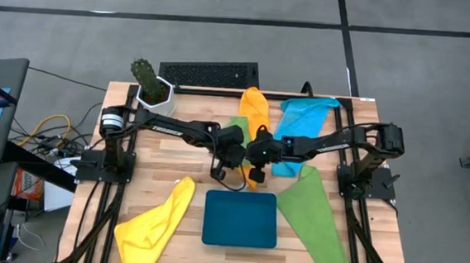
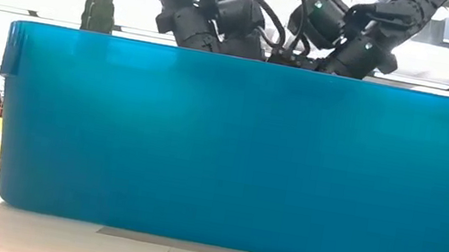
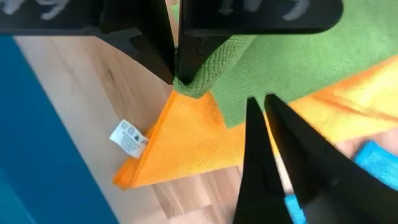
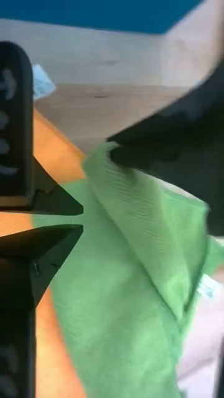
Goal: Fold microfiber towels
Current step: Fold the top green microfiber towel
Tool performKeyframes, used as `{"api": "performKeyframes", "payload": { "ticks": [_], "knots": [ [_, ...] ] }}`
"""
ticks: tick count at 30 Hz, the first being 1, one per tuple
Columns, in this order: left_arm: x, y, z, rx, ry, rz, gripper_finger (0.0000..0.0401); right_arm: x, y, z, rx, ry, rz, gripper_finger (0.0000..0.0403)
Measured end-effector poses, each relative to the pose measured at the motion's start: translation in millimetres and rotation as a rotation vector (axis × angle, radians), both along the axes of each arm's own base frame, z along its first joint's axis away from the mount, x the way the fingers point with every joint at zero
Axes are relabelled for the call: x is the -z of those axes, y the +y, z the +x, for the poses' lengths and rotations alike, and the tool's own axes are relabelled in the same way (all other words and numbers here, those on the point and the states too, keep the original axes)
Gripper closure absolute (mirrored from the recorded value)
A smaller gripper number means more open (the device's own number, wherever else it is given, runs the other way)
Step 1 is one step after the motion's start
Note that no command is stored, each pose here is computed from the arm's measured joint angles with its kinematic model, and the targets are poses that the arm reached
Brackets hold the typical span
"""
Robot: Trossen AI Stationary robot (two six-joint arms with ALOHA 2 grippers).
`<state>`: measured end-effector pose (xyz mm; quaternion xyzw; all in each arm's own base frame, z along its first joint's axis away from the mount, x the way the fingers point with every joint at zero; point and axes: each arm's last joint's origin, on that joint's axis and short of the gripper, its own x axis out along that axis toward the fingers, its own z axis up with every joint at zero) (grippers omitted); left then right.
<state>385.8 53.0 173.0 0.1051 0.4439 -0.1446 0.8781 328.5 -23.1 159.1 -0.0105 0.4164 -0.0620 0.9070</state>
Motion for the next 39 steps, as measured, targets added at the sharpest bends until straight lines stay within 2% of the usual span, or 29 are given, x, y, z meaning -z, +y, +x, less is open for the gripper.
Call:
{"api": "performKeyframes", "payload": {
  "ticks": [8, 28, 33, 35, 39],
  "knots": [
    [11.2, -0.7, 5.7, 0.006, -0.010, -0.006, 0.0401, 2.9, 5.2, -2.3, -0.025, 0.027, 0.021, 0.0342],
    [9.2, 16.7, 6.3, 0.053, -0.069, 0.069, 0.0401, 1.3, 5.8, -1.8, 0.027, 0.013, 0.065, 0.0342],
    [2.0, 20.8, 8.1, 0.010, -0.100, 0.058, 0.0401, -24.1, 7.7, -10.5, -0.003, -0.029, 0.065, 0.0343],
    [-0.3, 22.6, 7.4, -0.016, -0.109, 0.039, 0.0401, -43.4, 4.8, -19.6, 0.012, -0.072, 0.050, 0.0343],
    [-17.9, 31.0, 9.5, -0.047, -0.215, 0.035, 0.0401, -90.7, -1.2, -48.1, 0.044, -0.187, 0.012, 0.0343]
  ]
}}
